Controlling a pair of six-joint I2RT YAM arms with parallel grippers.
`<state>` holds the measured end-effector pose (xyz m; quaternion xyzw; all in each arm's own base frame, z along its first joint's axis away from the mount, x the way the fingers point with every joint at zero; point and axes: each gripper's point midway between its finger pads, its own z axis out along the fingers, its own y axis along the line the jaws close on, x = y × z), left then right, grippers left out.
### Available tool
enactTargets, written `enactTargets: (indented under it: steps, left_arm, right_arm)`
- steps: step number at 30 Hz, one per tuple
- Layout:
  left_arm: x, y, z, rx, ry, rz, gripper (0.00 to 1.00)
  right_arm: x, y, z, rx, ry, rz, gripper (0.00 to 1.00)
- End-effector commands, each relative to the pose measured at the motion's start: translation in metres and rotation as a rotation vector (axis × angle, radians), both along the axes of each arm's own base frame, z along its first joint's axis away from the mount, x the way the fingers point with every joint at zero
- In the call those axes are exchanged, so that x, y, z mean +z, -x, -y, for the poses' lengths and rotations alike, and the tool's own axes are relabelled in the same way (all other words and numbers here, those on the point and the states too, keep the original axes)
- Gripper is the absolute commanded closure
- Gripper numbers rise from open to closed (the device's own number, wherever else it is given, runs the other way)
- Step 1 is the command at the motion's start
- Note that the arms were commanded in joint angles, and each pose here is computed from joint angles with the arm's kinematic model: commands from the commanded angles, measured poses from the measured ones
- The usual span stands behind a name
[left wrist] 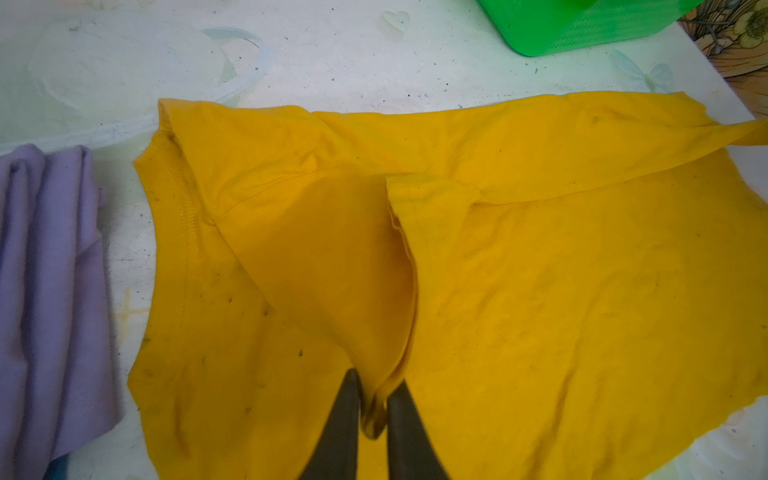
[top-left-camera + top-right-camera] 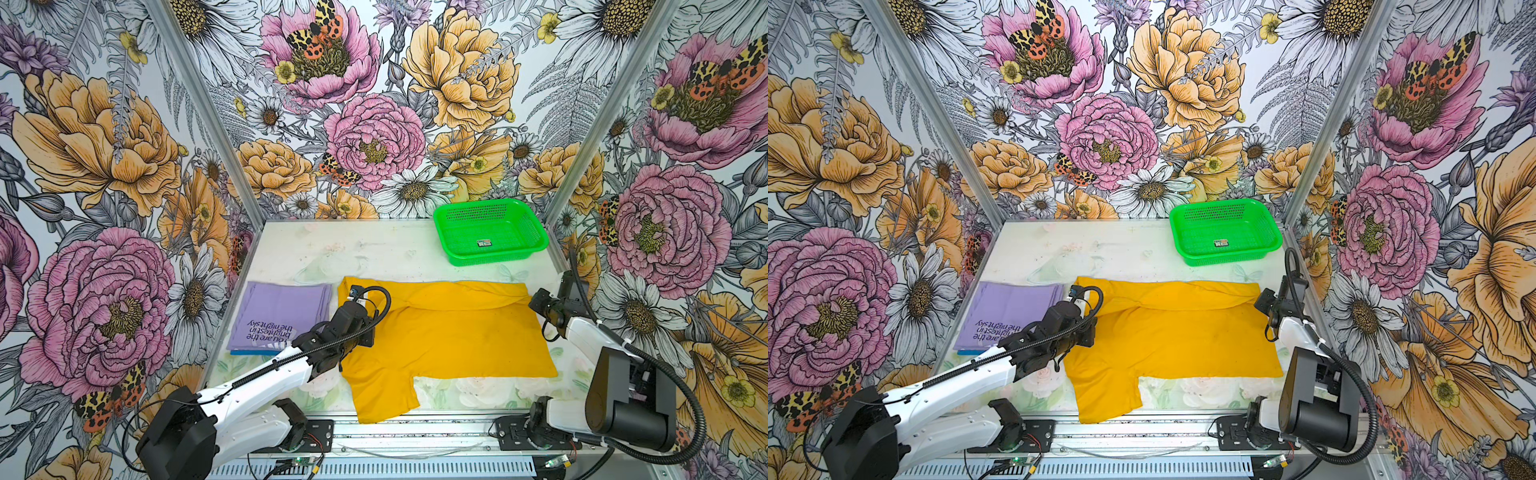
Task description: Fold and stack the t-shirts
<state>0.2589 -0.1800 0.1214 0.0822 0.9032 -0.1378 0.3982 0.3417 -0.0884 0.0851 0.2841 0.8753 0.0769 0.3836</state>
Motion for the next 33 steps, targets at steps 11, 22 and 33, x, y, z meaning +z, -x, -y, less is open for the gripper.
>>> enactTargets:
  steps: [11,22,33]
  left_arm:
    - [0.063,-0.035,-0.004,-0.006,0.198,-0.036,0.01]
    - [0.017,-0.086,-0.017,0.063,0.214,-0.261,0.05]
    - [-0.040,-0.093,-0.029,0.138,0.132,-0.388,0.12]
  right_arm:
    - [0.027,-0.038,-0.005,0.106,-0.149,-0.062,0.21]
    - [-0.020,-0.079,0.003,0.159,-0.223,-0.188,0.30]
    - [-0.044,-0.087,0.008,0.184,-0.217,-0.258,0.32]
